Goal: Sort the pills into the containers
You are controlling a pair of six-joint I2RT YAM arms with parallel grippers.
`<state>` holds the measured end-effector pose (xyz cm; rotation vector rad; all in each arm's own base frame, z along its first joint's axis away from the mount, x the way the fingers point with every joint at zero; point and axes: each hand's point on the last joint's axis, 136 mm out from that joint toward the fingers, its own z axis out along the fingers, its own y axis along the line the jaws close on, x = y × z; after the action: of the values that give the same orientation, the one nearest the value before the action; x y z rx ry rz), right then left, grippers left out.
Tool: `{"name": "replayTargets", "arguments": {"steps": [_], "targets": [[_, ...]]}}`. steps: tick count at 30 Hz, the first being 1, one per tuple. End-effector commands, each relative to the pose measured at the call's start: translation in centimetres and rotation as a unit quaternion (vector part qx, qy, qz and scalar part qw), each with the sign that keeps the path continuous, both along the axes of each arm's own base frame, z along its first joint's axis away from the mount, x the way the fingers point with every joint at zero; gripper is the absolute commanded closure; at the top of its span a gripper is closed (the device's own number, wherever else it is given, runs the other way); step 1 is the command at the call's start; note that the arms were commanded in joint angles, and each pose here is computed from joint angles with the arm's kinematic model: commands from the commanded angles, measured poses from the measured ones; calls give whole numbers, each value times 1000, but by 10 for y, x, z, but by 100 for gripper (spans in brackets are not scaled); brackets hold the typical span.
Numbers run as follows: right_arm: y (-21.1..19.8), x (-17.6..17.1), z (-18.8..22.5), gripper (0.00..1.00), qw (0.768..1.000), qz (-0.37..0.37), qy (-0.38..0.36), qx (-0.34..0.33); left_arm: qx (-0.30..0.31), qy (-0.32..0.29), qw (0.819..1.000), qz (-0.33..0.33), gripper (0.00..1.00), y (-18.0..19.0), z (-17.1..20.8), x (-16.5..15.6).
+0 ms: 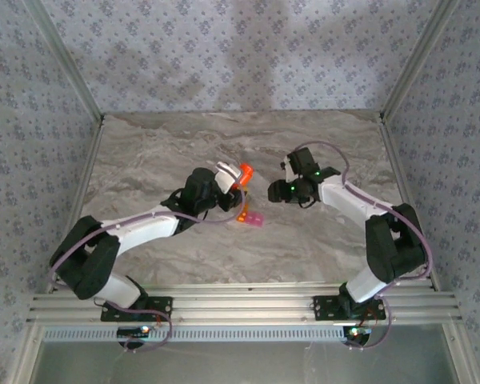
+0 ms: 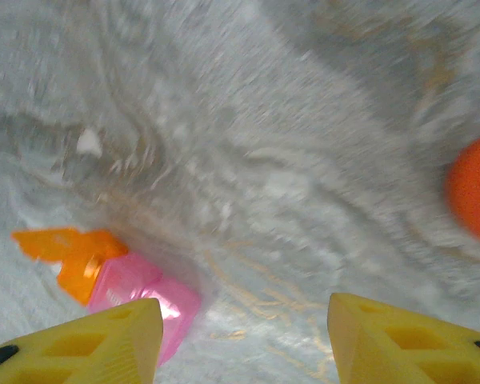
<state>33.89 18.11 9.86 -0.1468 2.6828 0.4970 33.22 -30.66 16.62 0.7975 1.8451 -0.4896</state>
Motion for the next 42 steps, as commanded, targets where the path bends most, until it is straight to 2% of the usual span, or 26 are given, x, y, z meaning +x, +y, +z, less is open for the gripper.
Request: {"name": "replayTargets", "arguments": {"steps": [1,8,13,18,31,35,42], "targets": [[-31,11,9,40,998,-49,-5,-39,-63,-61,996,6,100,-17,43,23],[-75,37,9,28,990,-105,-12,-97,-153,-111,982,-5,100,-48,70,45],[-85,54,8,25,987,-117,-10,-109,-191,-189,963,-31,100,-73,83,40],[-85,63,3,24,987,-116,-2,-113,-233,-239,941,-46,100,-82,75,32],[-85,62,-29,24,987,-96,42,-123,-208,-231,947,-82,100,-105,48,16],[-83,62,-38,26,986,-94,49,-125,-193,-240,946,-94,100,-114,41,10],[-83,62,-52,30,985,-88,64,-132,-203,-225,949,-92,100,-114,38,10]]}}
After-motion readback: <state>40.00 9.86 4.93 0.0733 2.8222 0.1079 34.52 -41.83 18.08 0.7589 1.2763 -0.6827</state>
